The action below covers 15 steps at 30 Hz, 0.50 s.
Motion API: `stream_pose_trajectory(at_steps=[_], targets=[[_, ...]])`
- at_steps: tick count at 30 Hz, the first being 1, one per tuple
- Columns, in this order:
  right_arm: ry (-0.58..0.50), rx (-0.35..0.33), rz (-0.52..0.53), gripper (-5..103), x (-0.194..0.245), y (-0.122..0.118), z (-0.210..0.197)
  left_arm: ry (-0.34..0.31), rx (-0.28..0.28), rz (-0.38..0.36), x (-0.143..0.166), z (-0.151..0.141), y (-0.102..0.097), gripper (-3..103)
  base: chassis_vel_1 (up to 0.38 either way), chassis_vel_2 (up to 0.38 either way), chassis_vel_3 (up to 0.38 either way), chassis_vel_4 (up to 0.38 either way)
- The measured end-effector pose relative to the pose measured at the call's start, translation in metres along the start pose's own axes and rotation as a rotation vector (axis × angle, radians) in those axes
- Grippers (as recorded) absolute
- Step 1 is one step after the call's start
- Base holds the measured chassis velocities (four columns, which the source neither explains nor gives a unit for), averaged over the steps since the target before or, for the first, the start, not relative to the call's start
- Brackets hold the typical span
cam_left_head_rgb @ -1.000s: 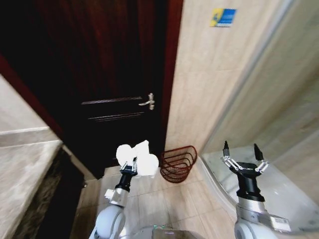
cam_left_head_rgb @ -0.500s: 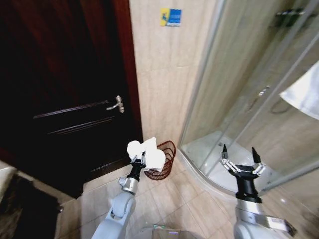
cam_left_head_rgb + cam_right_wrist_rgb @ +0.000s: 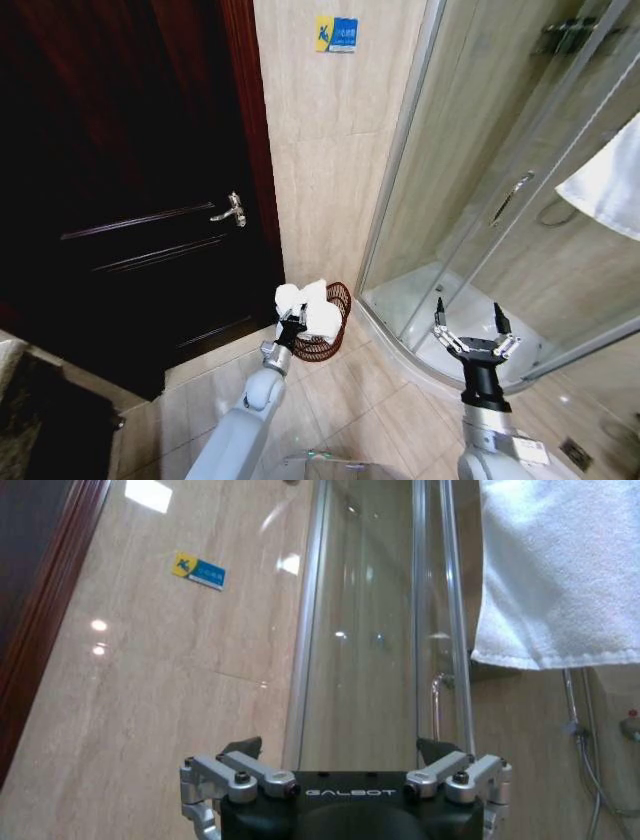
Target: Discard the used towel into the hamper.
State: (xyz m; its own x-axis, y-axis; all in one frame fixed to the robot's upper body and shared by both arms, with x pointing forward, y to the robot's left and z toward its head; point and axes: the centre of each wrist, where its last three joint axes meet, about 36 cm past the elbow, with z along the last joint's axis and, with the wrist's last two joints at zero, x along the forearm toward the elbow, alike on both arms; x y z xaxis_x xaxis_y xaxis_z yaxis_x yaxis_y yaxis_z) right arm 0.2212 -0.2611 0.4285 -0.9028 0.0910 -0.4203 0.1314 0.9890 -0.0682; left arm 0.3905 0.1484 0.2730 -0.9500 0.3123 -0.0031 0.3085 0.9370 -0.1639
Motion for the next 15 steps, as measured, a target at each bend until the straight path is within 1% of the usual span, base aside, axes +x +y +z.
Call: stream_pose_trajectory(at_steps=[2, 5, 8, 15], targets=[[-0.001, 0.000, 0.003, 100, 0.001, -0.002, -0.001, 0.004, -0.012, 0.019, -0.019, 0.008, 0.000, 11, 0.000, 0.000, 0.000, 0.000], [-0.003, -0.002, 0.007, 100, 0.001, -0.002, -0.002, 0.007, -0.017, 0.028, -0.030, 0.010, -0.001, 11, 0.000, 0.000, 0.000, 0.000], [-0.014, -0.002, 0.004, 100, 0.002, -0.005, 0.003, 0.012, -0.027, 0.046, -0.054, 0.016, -0.003, 11, -0.038, 0.031, 0.042, -0.039], [-0.011, -0.003, 0.002, 100, 0.004, -0.005, 0.008, 0.023, -0.028, 0.047, -0.064, 0.025, -0.002, 11, -0.099, 0.103, 0.115, -0.094]])
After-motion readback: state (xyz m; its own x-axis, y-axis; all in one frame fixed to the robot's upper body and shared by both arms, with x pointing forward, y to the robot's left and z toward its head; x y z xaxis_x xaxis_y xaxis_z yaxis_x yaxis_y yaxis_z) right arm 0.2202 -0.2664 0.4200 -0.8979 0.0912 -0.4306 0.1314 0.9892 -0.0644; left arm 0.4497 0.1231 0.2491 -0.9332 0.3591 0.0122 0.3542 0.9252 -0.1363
